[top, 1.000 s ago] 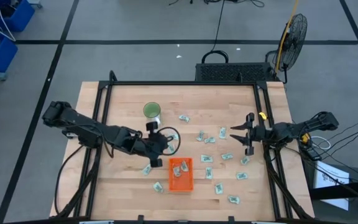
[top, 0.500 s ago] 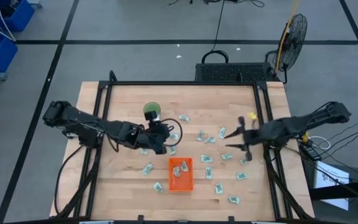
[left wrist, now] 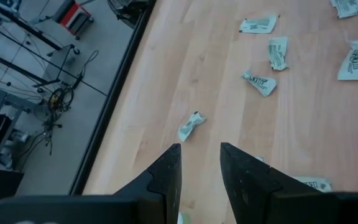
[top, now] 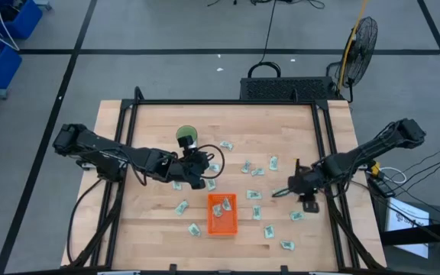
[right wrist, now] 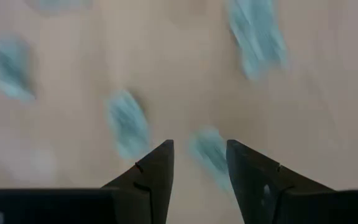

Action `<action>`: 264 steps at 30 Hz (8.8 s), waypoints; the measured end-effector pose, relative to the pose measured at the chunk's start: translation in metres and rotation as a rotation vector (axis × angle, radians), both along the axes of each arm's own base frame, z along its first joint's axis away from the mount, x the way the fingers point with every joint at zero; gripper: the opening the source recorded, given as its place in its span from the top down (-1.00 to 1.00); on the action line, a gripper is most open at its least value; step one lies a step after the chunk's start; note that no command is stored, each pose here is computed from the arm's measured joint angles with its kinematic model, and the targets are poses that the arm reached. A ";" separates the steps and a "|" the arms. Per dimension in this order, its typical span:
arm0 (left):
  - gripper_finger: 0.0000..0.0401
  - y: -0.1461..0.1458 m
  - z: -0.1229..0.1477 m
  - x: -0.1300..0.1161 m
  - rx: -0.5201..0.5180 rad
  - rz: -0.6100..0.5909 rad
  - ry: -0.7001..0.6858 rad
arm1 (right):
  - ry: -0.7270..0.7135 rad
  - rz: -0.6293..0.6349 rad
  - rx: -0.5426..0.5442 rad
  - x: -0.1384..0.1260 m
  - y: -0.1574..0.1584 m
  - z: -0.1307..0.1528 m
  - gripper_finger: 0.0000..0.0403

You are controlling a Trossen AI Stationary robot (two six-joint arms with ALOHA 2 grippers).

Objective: Pick and place Stevia / Truvia into bins
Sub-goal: Put the stevia packet into the orange basket

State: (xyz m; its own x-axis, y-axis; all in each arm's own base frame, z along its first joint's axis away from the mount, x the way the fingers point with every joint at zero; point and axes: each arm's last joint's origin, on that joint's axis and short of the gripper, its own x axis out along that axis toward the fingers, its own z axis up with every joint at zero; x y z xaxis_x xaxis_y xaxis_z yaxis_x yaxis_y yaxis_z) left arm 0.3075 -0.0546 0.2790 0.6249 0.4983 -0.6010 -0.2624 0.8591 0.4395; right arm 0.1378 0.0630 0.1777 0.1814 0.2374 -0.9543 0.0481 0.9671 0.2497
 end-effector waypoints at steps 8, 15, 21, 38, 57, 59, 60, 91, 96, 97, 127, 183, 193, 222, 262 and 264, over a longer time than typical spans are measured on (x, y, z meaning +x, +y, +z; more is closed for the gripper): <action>0.41 0.000 0.000 0.000 -0.011 -0.002 -0.001 | -0.019 -0.028 -0.070 -0.008 0.004 -0.018 0.30; 0.41 -0.002 -0.001 0.000 -0.058 -0.026 0.002 | 0.015 0.008 -0.069 -0.023 0.001 -0.047 0.30; 0.41 -0.001 -0.001 0.000 -0.068 -0.014 -0.006 | 0.035 0.006 -0.077 -0.027 -0.001 -0.054 0.44; 0.41 0.001 0.003 -0.006 0.060 0.053 0.002 | -0.677 0.092 -0.032 0.014 0.014 0.011 0.99; 0.41 0.010 0.037 -0.027 0.184 0.350 -0.280 | -1.364 0.130 -0.201 0.134 0.000 -0.001 0.99; 0.41 0.009 0.037 -0.027 0.155 0.330 -0.276 | -1.314 0.125 -0.182 0.148 0.002 -0.012 0.99; 0.41 0.009 0.037 -0.027 0.141 0.324 -0.275 | -1.301 0.151 -0.162 0.155 0.004 -0.015 0.99; 0.41 0.004 0.028 -0.034 0.043 0.322 -0.229 | -0.670 0.410 0.238 0.117 0.066 0.032 0.49; 0.41 0.004 0.028 -0.034 0.037 0.326 -0.235 | -0.439 0.289 0.322 0.083 0.094 0.033 0.49; 0.41 0.004 0.028 -0.034 0.033 0.330 -0.239 | -0.387 0.269 0.330 0.077 0.099 0.030 0.49; 0.41 0.035 0.028 -0.028 0.028 0.393 -0.210 | -0.070 0.153 0.063 0.056 0.147 -0.056 0.55; 0.41 0.025 0.020 -0.030 -0.225 0.196 -0.055 | -1.142 0.592 -0.068 0.192 0.038 -0.019 0.71; 0.41 -0.015 0.013 -0.032 -0.569 -0.141 0.106 | -1.142 0.613 -0.199 0.193 0.036 -0.020 0.35; 0.41 -0.148 -0.118 0.006 -0.804 -0.236 0.341 | -0.933 0.424 -0.830 0.158 0.006 0.040 0.39; 0.94 -0.147 -0.131 -0.002 -0.669 -0.156 0.398 | -0.866 0.413 -0.978 0.157 0.003 0.041 0.41; 0.96 -0.143 -0.116 0.000 -0.677 -0.168 0.347 | -0.865 0.421 -0.985 0.157 0.003 0.041 0.41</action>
State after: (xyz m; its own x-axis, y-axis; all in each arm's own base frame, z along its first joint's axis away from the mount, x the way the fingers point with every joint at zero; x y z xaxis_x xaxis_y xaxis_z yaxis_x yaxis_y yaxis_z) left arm 0.3079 -0.1981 0.1628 0.3802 -0.1318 -0.9155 -0.0486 0.9856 -0.1621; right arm 0.2948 0.0657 0.2182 0.8815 -0.2805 -0.3799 -0.1080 0.6634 -0.7404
